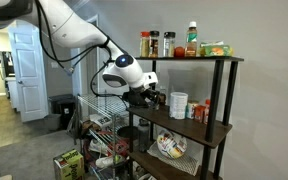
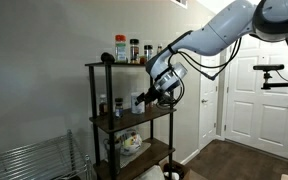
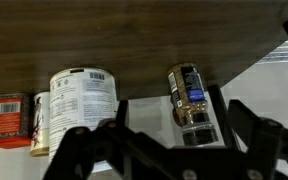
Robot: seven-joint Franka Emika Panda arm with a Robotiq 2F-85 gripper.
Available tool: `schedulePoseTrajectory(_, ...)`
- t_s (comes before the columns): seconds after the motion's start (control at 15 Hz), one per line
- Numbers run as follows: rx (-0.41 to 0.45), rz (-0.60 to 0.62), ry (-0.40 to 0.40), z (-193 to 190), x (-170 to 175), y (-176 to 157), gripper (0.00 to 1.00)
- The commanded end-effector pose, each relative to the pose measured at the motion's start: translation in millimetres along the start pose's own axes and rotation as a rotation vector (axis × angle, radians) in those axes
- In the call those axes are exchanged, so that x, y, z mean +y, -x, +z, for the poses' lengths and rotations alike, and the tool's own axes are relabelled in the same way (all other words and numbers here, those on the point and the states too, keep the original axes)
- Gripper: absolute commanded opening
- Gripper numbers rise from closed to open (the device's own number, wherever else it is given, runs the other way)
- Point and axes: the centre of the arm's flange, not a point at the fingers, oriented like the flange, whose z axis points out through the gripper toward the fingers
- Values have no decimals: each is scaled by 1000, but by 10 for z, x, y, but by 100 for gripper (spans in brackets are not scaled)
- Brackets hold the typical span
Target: Pick up the clear container with a black lid from the second shelf from the top and put it on the top shelf
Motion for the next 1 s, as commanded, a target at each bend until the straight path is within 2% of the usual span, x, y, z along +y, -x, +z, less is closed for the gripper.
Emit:
schedulePoseTrajectory(0.0,13,21,-16,126,92,-24,100)
schedulePoseTrajectory(0.73,1,6,0,111,55,-25,100)
schedulePoseTrajectory(0.93,66,-27,-38,343,-147,-201,100)
